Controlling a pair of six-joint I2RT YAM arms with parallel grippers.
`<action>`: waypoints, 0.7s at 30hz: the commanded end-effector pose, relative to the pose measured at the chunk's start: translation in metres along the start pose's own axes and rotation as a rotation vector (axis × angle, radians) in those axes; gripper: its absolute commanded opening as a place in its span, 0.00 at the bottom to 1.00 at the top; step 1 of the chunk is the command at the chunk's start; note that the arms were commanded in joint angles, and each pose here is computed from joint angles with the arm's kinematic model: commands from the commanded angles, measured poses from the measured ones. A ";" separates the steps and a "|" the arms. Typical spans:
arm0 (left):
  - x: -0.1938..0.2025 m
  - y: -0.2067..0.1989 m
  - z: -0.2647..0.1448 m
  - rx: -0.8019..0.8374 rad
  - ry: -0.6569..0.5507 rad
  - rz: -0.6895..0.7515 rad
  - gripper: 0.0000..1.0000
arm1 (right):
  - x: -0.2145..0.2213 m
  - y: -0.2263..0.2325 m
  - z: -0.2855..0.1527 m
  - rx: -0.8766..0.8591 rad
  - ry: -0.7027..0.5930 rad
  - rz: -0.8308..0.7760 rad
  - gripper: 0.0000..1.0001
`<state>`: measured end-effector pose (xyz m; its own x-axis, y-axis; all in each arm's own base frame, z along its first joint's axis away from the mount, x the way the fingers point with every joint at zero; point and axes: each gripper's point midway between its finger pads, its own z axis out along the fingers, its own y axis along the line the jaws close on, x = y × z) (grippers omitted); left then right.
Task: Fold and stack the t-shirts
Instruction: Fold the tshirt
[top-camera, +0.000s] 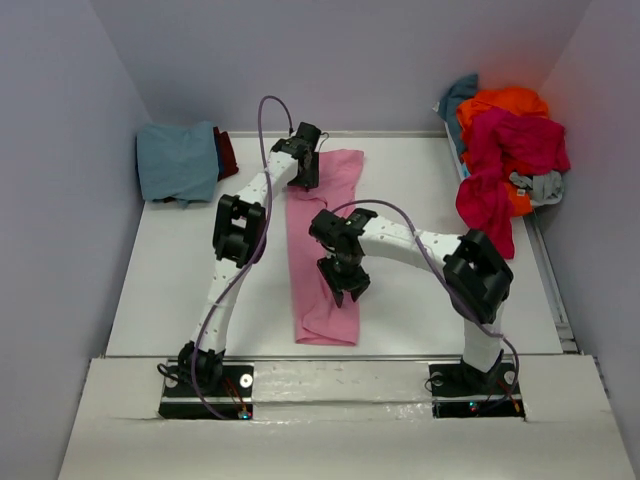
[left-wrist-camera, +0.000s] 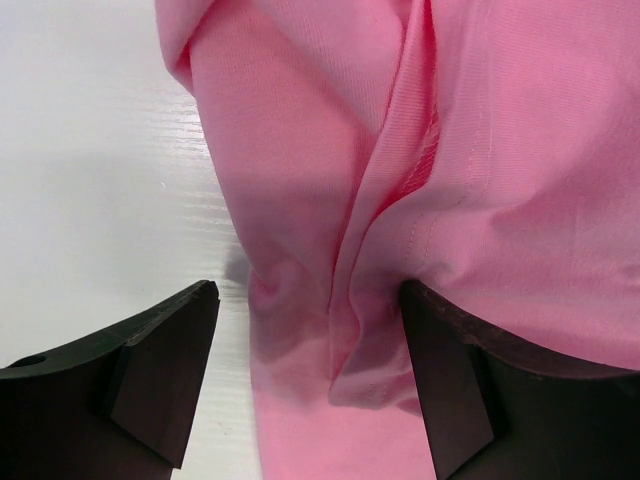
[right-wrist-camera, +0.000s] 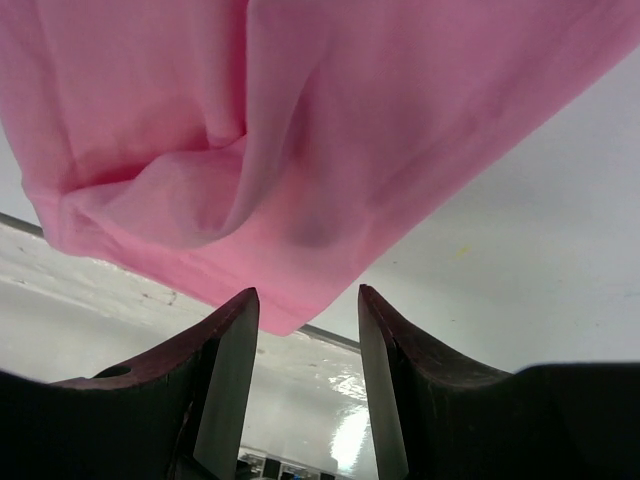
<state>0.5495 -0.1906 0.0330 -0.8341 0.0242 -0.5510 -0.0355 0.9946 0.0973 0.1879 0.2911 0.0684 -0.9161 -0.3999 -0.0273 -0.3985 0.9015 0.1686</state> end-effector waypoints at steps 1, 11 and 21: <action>0.033 0.024 0.017 -0.093 0.107 0.057 0.85 | 0.022 0.016 -0.011 -0.026 0.013 -0.032 0.50; 0.041 0.026 0.018 -0.097 0.129 0.063 0.85 | 0.073 0.037 -0.007 -0.017 0.072 -0.067 0.50; 0.045 0.026 0.022 -0.103 0.142 0.068 0.85 | 0.083 0.045 0.003 0.015 0.075 -0.092 0.50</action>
<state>0.5492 -0.1904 0.0325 -0.8351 0.0246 -0.5496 -0.0353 0.9945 0.0982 0.0966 0.2961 0.0685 -0.8647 -0.5000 0.0485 -0.4876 0.8585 0.1588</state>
